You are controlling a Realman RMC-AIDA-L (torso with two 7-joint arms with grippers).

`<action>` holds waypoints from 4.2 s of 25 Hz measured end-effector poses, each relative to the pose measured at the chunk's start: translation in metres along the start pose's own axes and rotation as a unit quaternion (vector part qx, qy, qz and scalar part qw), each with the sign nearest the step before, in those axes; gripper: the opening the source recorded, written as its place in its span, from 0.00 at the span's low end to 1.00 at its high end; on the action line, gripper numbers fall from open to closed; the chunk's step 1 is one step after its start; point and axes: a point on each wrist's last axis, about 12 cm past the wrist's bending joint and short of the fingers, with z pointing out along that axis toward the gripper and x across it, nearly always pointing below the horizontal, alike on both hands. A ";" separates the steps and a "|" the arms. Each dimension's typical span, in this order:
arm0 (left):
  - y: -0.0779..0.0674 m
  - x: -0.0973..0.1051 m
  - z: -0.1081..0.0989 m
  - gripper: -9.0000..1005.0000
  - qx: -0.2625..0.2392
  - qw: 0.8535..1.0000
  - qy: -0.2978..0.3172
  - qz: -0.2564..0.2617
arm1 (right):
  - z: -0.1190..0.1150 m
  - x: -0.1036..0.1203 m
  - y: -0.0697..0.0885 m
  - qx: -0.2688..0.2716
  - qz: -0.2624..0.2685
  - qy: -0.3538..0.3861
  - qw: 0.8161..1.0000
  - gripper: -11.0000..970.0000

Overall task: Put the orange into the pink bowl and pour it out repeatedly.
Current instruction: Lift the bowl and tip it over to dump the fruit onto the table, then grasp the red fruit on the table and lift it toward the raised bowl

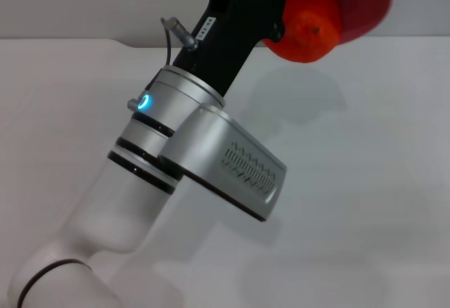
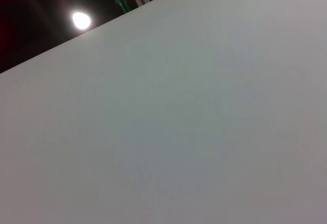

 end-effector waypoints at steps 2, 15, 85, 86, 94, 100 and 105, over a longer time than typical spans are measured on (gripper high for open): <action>0.001 0.001 -0.001 0.05 -0.005 1.000 0.000 0.003 | 0.000 0.000 0.000 0.000 0.000 0.000 1.000 0.67; 0.001 0.003 0.001 0.05 0.001 0.999 0.004 -0.053 | 0.003 0.001 0.002 -0.006 0.003 -0.001 1.000 0.67; 0.130 0.169 0.047 0.07 0.377 0.648 0.383 -0.540 | 0.059 0.134 0.170 -0.462 -0.117 0.740 0.474 0.67; 0.129 0.169 0.047 0.07 0.377 0.648 0.383 -0.540 | 0.059 0.134 0.170 -0.462 -0.117 0.740 0.474 0.67; 0.131 0.170 0.047 0.07 0.377 0.651 0.383 -0.536 | 0.050 0.144 0.168 -0.436 -0.114 0.753 0.480 0.67; 0.132 0.171 0.048 0.07 0.376 0.653 0.382 -0.534 | 0.051 0.144 0.165 -0.432 -0.120 0.753 0.483 0.50; 0.132 0.172 0.047 0.08 0.376 0.653 0.383 -0.534 | 0.054 0.142 0.167 -0.433 -0.122 0.748 0.488 0.29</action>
